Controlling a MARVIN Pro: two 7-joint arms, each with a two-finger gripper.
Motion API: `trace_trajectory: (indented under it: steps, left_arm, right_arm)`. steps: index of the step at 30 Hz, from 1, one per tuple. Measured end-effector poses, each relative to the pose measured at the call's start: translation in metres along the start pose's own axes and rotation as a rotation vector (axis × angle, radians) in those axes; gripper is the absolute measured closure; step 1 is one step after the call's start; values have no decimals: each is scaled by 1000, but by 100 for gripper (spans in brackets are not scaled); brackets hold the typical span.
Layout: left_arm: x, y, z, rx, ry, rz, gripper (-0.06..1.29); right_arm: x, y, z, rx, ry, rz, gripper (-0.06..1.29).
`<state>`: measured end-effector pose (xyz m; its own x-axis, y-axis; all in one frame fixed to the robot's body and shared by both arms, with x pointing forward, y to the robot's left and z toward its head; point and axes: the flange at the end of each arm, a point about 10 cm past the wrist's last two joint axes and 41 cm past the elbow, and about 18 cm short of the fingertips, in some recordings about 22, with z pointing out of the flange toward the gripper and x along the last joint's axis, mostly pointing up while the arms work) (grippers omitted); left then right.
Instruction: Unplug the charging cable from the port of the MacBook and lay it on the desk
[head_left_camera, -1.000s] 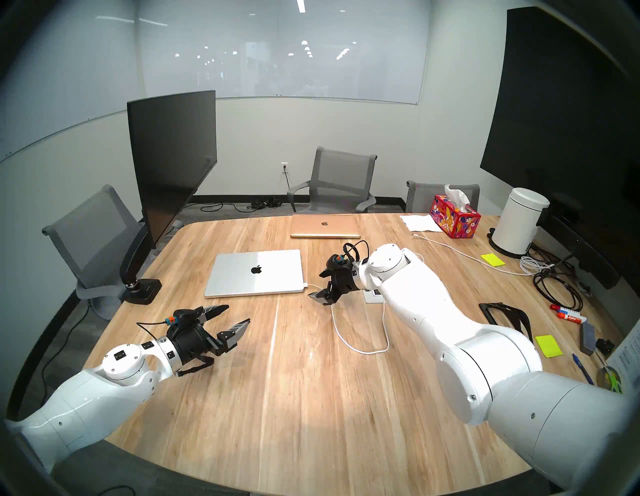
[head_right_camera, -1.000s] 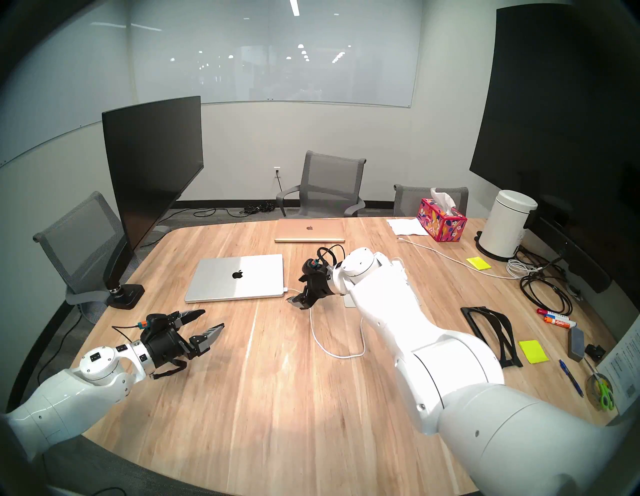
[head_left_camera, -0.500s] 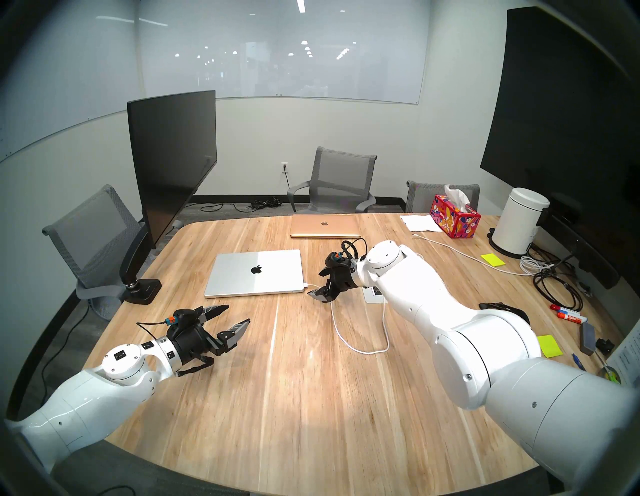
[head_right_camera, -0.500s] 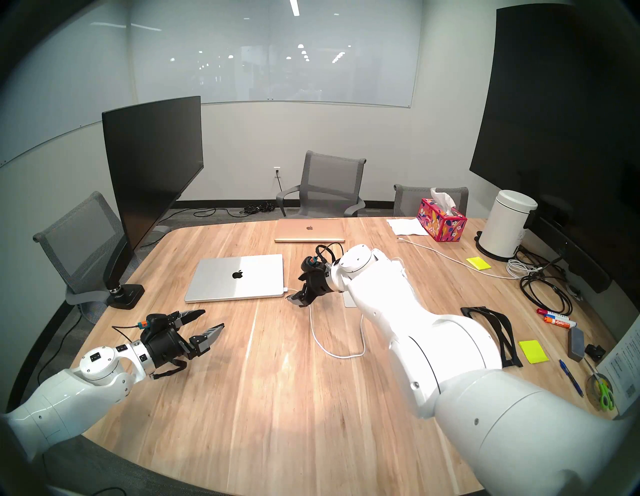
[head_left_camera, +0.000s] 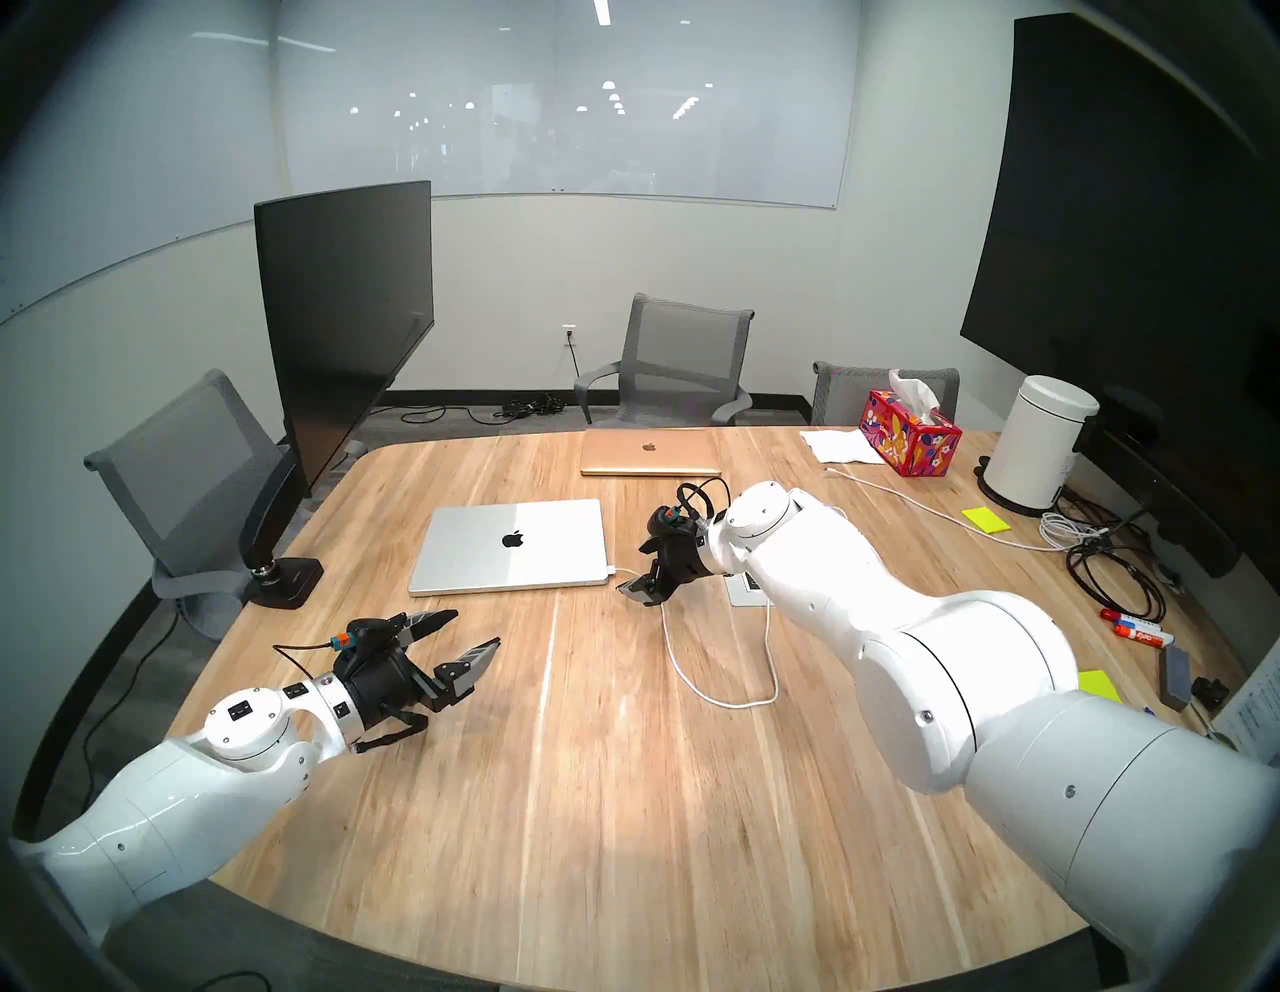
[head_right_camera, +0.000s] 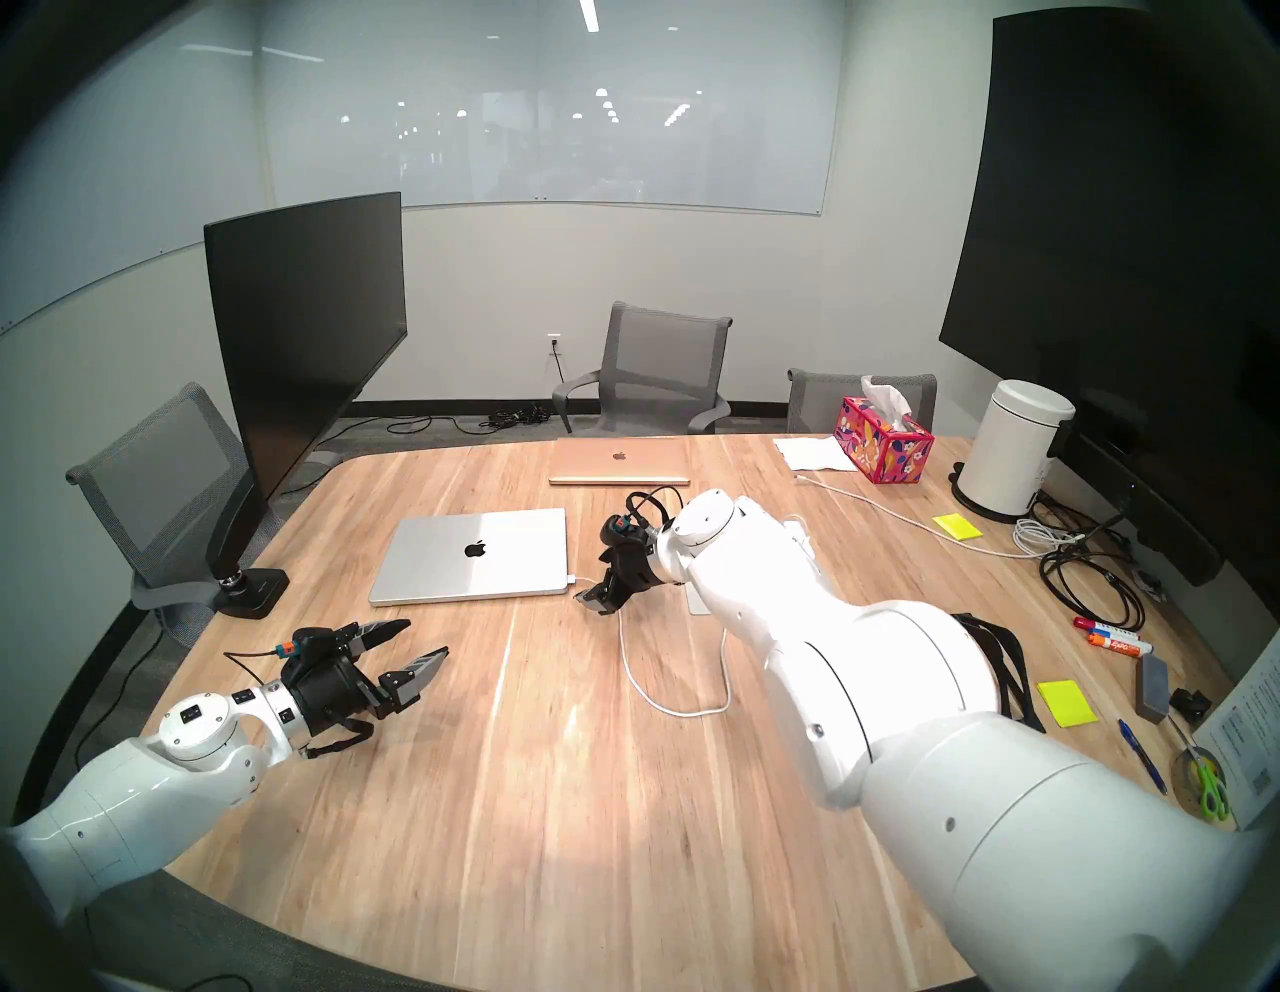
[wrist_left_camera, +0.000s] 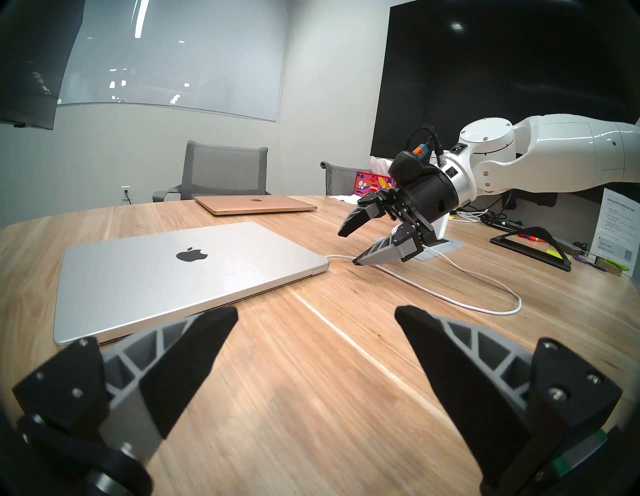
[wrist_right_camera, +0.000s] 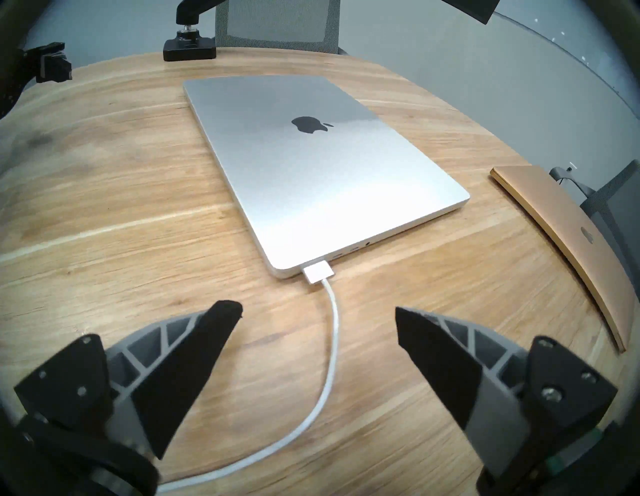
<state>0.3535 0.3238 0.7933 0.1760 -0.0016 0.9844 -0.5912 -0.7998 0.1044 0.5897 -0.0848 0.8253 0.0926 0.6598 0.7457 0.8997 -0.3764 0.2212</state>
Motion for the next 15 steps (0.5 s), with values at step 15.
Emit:
trace_trajectory:
  steps: [15]
  left_arm:
    - [0, 0, 0, 0, 0, 0, -2]
  right_arm:
    - [5, -2, 6, -4, 5, 28, 1]
